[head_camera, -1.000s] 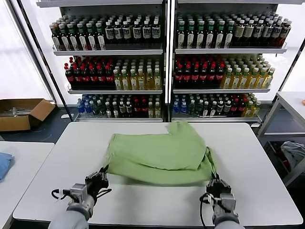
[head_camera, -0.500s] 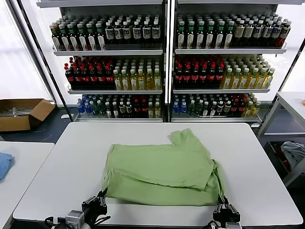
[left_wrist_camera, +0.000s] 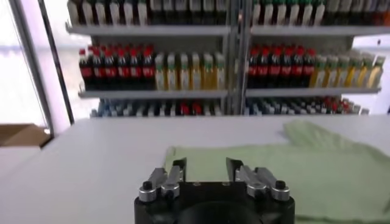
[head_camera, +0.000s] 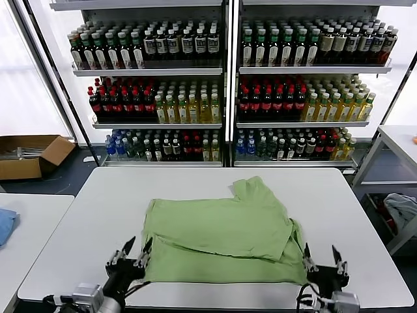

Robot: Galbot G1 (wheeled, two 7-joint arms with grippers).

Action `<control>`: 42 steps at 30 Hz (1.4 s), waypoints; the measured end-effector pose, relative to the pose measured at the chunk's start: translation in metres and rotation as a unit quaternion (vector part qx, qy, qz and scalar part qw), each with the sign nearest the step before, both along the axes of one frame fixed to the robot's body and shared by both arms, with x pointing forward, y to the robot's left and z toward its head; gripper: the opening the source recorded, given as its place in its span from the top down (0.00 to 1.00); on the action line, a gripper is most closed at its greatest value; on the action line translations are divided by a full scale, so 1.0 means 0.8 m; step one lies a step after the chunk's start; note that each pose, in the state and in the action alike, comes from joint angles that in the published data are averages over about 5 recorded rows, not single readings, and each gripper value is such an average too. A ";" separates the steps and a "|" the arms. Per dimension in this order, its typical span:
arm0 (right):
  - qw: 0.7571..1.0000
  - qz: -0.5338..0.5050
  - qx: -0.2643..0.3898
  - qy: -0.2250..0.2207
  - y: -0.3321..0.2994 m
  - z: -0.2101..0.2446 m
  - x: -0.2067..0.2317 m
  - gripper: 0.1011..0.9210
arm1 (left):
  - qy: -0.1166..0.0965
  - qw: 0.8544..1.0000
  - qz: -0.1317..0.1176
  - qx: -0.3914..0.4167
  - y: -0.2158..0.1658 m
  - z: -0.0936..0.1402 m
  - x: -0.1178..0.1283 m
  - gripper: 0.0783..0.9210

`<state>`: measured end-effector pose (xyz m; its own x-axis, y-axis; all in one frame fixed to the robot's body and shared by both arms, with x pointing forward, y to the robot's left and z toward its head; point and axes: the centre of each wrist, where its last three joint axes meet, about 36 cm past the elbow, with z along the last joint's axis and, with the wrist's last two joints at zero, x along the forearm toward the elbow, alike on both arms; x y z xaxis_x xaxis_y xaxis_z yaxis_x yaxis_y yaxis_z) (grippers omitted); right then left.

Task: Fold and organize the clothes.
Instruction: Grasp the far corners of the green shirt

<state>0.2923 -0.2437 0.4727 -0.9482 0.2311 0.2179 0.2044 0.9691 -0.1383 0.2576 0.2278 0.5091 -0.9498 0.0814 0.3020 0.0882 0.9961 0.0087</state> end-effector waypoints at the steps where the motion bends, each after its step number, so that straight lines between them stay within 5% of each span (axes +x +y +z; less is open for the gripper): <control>1: 1.000 0.007 0.001 -0.003 -0.004 -0.001 0.013 0.13 | -0.005 1.000 -0.003 0.002 0.003 0.000 0.005 0.37; 10: 0.995 0.094 0.017 0.009 -0.021 -0.021 0.159 0.12 | -0.016 0.999 -0.046 0.009 0.027 -0.027 0.097 0.13; 23: 0.988 0.145 0.025 0.056 -0.007 -0.043 0.348 0.12 | 0.039 0.998 -0.054 0.009 0.058 -0.087 0.260 0.12; 42: 0.984 0.137 0.027 0.113 0.028 -0.093 0.440 0.12 | 0.098 0.994 -0.043 0.026 0.073 -0.133 0.336 0.12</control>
